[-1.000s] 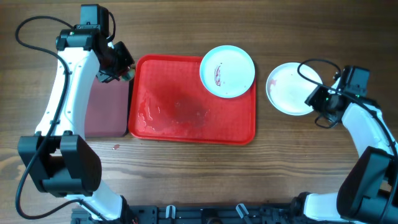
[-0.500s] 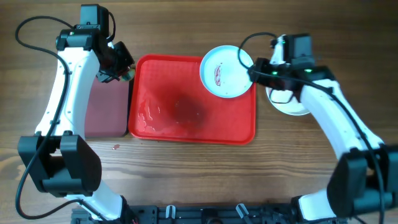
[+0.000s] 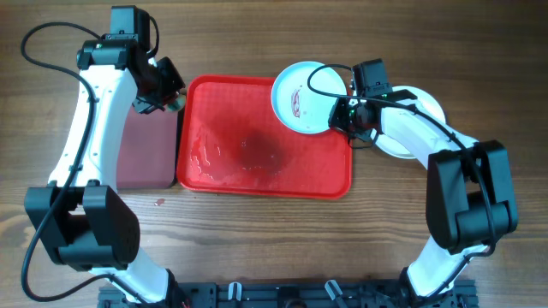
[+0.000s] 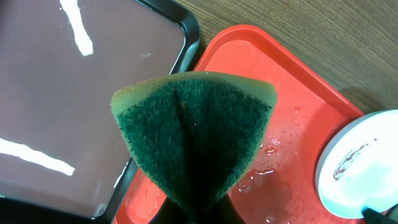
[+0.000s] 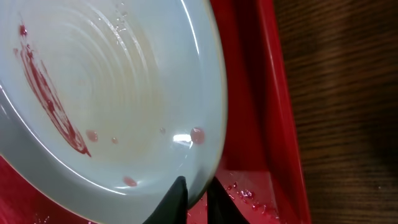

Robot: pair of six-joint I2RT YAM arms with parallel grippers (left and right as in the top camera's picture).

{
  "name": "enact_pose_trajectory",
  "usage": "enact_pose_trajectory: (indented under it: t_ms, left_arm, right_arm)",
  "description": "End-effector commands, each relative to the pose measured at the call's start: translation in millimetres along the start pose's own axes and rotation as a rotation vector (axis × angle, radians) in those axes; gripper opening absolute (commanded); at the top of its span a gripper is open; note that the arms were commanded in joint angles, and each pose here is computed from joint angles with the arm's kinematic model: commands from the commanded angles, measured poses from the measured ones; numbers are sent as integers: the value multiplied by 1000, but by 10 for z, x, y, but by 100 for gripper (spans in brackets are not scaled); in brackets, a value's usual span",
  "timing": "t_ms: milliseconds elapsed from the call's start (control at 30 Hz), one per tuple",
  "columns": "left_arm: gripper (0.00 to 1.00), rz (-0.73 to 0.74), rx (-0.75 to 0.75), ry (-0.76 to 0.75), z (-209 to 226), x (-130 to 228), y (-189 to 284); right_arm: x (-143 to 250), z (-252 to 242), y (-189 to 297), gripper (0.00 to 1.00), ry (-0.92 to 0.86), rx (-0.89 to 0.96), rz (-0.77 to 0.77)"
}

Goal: Clean dirty plates on tray and stack at the side
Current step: 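Grip the last plate rim with right gripper and drag it onto tray center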

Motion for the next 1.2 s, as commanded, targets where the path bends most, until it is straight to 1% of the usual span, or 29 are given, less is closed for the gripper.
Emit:
enact_pose_trajectory:
  t_ms: [0,100,167,267,367,400,500,567,700,867,900,933,967,1033,1100,1133,1167]
  left_arm:
    - [4,15,5,-25,-13,21,-27]
    - [4,17,3,-25,-10,25,-27]
    - [4,19,1,-25,-6,29,-27]
    - [4,21,-1,-25,-3,32,-27]
    - [4,21,-1,-25,-3,32,-27]
    - [4,21,-1,-25,-3,31,-27]
    - [4,19,0,-25,-5,29,-27]
    - [4,19,0,-25,-5,29,-27]
    - [4,21,-1,-25,-3,31,-28]
    - [4,20,-1,-25,-4,31,-27]
    - [4,21,-1,-25,-3,31,-28]
    - [4,21,-1,-25,-3,31,-28]
    - [4,21,-2,-25,-2,32,-28]
    - [4,23,-3,-25,1,35,-28]
    - [4,24,-4,-24,3,38,-27]
    - [4,25,-5,-24,4,39,-28]
    - [4,25,-5,-25,5,40,-27]
  right_arm:
    - [88,71,-101,4,-7,-15,51]
    - [201,223,-128,4,26,-48,91]
    - [405,428,-173,4,103,-52,146]
    - [521,607,-198,5,160,-61,164]
    - [439,715,-146,23,233,-82,139]
    - [386,754,-113,33,283,-92,125]
    - [198,852,-30,56,411,-87,52]
    - [52,875,-18,56,497,-56,-32]
    - [-95,935,-85,56,557,-64,-118]
    - [-52,915,-319,54,527,-100,-80]
    - [-44,909,-334,52,513,-100,-74]
    - [-30,896,-339,43,478,-97,-63]
    - [-20,874,-354,39,450,-84,-55]
    - [15,829,-394,36,395,-66,-31]
    - [64,788,-437,24,333,-54,1]
    - [102,758,-454,13,288,-43,25]
    - [143,735,-466,5,244,-31,48]
Point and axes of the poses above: each gripper's point midway between its finger pads, its own y axis back along the fingers, its own z axis along the line the jaws close on, x = y × z, the point moved 6 cm from there along y, back along the fingers, and after that the axes turned 13 degrees about y, right-handed, at the moved point
